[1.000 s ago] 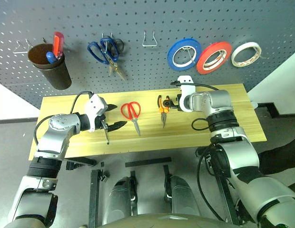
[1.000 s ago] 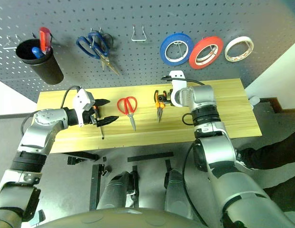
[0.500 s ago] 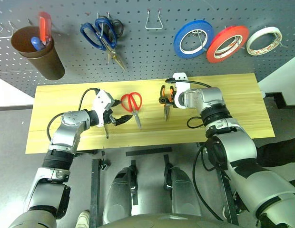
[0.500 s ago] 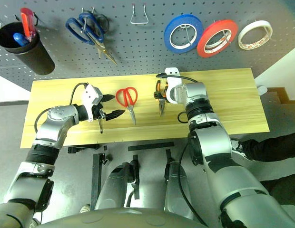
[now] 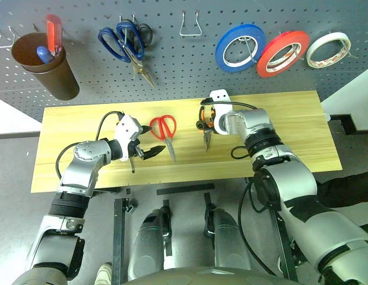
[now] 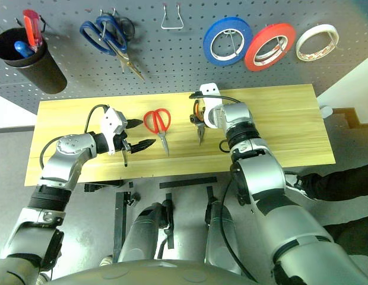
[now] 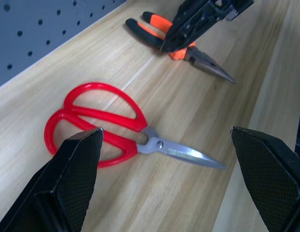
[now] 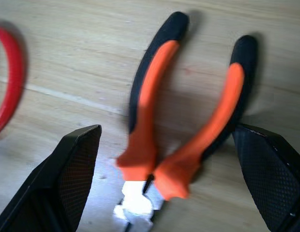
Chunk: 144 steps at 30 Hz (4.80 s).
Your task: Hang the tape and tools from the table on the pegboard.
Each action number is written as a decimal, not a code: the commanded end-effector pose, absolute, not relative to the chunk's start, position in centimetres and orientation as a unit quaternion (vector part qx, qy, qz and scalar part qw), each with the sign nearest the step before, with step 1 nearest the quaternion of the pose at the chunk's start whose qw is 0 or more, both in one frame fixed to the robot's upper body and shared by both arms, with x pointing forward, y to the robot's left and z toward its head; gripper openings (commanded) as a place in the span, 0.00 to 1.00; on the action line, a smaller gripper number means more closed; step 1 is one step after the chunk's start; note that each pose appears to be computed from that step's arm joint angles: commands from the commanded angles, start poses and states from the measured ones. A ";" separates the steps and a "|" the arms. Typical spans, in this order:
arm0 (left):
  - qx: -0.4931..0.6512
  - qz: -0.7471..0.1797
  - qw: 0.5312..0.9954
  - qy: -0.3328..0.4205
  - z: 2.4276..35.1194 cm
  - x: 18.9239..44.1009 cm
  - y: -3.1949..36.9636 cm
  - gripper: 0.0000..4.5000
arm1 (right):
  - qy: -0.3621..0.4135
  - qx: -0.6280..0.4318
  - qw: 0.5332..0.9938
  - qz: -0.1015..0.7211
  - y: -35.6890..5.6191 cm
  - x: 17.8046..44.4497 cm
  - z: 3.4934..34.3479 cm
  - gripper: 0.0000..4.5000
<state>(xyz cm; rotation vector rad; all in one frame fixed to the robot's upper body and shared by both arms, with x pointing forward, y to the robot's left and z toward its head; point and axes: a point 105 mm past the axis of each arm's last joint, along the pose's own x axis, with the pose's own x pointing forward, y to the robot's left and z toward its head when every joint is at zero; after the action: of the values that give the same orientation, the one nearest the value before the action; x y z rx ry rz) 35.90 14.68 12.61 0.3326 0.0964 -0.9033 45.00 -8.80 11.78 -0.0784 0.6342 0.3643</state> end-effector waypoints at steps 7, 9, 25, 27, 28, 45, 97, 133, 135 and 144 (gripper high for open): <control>0.171 -0.420 0.890 0.041 12.9 35.4 15.7 1.00 | 0.340 -0.064 0.923 0.168 -8.4 44.3 10.0 0.90; 0.174 -0.419 0.890 0.042 12.8 35.3 15.9 1.00 | 0.338 -0.070 0.923 0.168 -8.5 44.4 10.1 0.80; 0.157 -0.420 0.894 -0.026 16.1 34.3 16.9 1.00 | 0.293 -0.092 0.912 0.270 -8.6 43.8 14.7 0.46; 0.147 -0.429 0.891 -0.042 17.0 33.8 16.9 1.00 | 0.268 -0.090 0.904 0.322 -7.9 42.5 16.3 0.46; 0.143 -0.434 0.888 -0.049 17.4 33.5 17.0 1.00 | 0.257 -0.085 0.896 0.352 -7.6 41.5 17.2 0.46; 0.066 -0.468 0.865 -0.170 24.7 29.1 18.5 1.00 | -0.040 0.032 0.865 0.499 -7.4 34.7 30.2 0.46; 0.109 -0.380 0.898 -0.191 25.7 31.8 19.7 1.00 | -0.129 0.006 0.951 0.282 -5.5 44.8 30.2 0.74; 0.073 -0.219 0.959 0.165 10.0 34.8 12.0 1.00 | 0.099 -0.077 0.776 0.618 -12.4 33.8 19.1 0.98; 0.064 -0.197 0.961 0.181 9.4 35.3 11.4 1.00 | 0.109 -0.086 0.774 0.618 -13.0 34.2 18.8 0.98; -0.009 -0.165 0.954 0.250 8.1 35.8 6.8 1.00 | 0.122 -0.132 0.760 0.625 -14.9 35.5 18.1 0.98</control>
<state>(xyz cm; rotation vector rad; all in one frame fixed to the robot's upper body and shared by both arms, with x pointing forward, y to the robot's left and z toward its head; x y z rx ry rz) 35.68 6.85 7.77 -0.0042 0.4986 -0.3657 35.37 -14.70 17.07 -0.2438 0.2982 1.3484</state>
